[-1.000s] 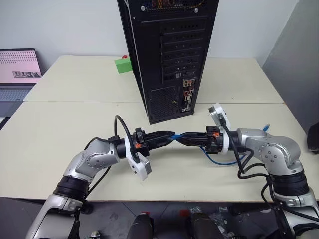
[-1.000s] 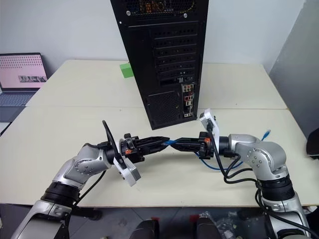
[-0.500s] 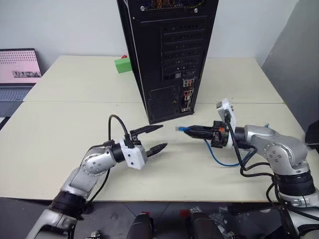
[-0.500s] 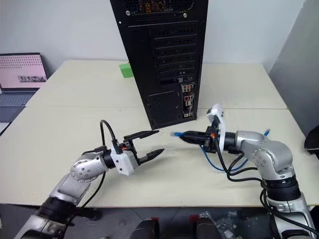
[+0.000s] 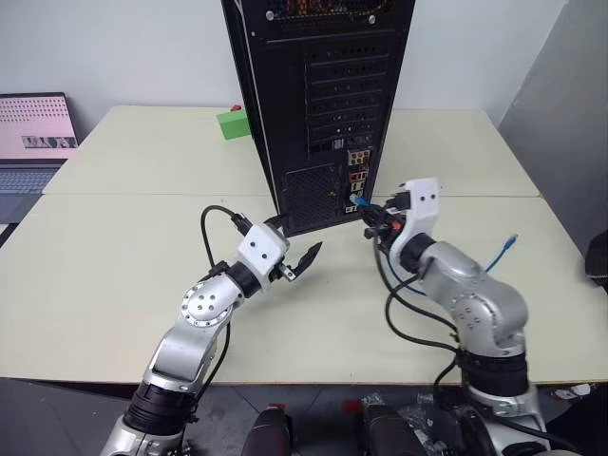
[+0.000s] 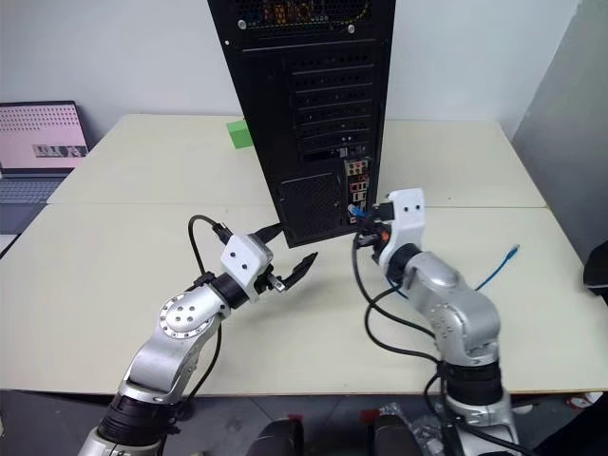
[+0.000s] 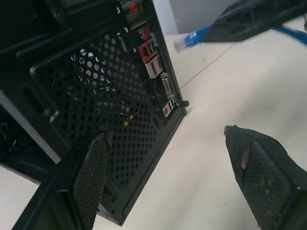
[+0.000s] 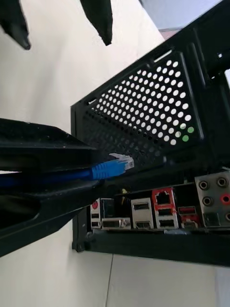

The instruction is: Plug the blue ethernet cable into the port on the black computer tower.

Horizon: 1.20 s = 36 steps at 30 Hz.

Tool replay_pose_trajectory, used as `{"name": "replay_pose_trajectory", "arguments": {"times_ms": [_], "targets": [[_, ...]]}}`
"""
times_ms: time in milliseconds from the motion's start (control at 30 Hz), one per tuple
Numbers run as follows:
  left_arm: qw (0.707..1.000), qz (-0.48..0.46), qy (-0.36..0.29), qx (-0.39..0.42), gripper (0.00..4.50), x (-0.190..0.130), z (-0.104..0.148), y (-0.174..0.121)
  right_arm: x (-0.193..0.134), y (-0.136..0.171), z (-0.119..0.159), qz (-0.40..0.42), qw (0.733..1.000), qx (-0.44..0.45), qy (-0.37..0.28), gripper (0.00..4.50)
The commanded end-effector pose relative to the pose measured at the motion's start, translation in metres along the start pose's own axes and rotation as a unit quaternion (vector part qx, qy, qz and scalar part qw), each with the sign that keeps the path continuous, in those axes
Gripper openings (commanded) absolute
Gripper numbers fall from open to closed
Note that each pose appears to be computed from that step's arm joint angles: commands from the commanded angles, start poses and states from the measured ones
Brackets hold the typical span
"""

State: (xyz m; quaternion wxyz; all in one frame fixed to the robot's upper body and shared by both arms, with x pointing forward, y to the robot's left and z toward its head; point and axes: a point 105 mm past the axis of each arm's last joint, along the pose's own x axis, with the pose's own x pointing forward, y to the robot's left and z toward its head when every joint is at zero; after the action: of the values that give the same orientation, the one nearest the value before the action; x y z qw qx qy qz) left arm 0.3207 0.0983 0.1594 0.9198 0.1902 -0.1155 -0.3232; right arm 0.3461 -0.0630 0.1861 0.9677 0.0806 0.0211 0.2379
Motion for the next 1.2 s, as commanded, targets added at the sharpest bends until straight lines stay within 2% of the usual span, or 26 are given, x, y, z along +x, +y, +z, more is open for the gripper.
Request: {"name": "replay_pose_trajectory", "arguments": {"times_ms": [33, 167, 400, 1200], "targets": [[0.999, 0.011, -0.029, -0.01, 3.96, 0.003, 0.02, 0.005, 0.003, 0.002, 0.023, -0.038, 0.998, -0.002, -0.054, 0.0], [0.998, 0.016, -0.041, -0.035, 3.96, 0.006, 0.025, 0.007, 0.011, 0.001, 0.027, -0.066, 0.995, -0.002, -0.07, 0.0], [0.997, 0.027, -0.055, -0.039, 3.96, 0.01, 0.032, 0.009, 0.019, -0.001, 0.029, -0.069, 0.995, -0.001, -0.073, 0.0], [0.998, 0.03, -0.048, -0.033, 3.96, 0.01, 0.028, 0.009, 0.034, -0.004, 0.027, -0.072, 0.994, -0.01, -0.077, 0.0]]}}
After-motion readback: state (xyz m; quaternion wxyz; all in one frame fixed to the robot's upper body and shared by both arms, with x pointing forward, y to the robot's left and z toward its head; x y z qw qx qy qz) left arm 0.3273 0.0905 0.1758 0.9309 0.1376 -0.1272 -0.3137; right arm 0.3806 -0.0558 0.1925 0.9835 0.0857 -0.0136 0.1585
